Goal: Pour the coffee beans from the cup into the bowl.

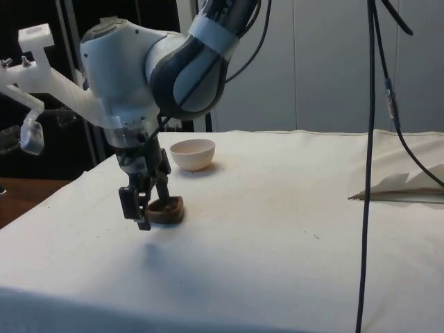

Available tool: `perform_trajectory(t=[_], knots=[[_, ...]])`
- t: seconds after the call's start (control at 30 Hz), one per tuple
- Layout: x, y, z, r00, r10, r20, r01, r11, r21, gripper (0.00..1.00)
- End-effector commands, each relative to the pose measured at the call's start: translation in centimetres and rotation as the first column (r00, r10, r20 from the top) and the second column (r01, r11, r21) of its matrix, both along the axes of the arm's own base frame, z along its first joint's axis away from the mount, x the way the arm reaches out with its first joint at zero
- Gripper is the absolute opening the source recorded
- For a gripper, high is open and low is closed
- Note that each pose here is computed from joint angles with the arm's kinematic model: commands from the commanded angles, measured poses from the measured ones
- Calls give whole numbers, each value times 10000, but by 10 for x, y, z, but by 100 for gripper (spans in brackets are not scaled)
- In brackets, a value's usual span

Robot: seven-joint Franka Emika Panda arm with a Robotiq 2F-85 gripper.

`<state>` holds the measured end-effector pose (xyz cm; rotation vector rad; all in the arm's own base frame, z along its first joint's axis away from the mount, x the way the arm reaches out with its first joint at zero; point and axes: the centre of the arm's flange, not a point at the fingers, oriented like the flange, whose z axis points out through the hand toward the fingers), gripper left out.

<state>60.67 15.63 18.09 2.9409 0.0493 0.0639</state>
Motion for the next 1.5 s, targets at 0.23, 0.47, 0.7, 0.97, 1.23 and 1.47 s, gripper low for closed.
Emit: perform_trajectory(t=[0.23,0.47,0.7,0.97,1.23,1.47], knots=[[3,-5,-5,9996,28,273,-27,10000,-25,100],[2,-7,-8,9991,60,422,-59,10000,-39,100],[-3,-7,-12,9986,74,520,-70,9999,-71,100],[-9,-7,-16,9985,112,536,-107,9999,-87,100],[-9,-9,-17,9983,113,578,-107,9999,-115,100],[-9,-9,-17,9982,112,588,-104,9999,-136,100]])
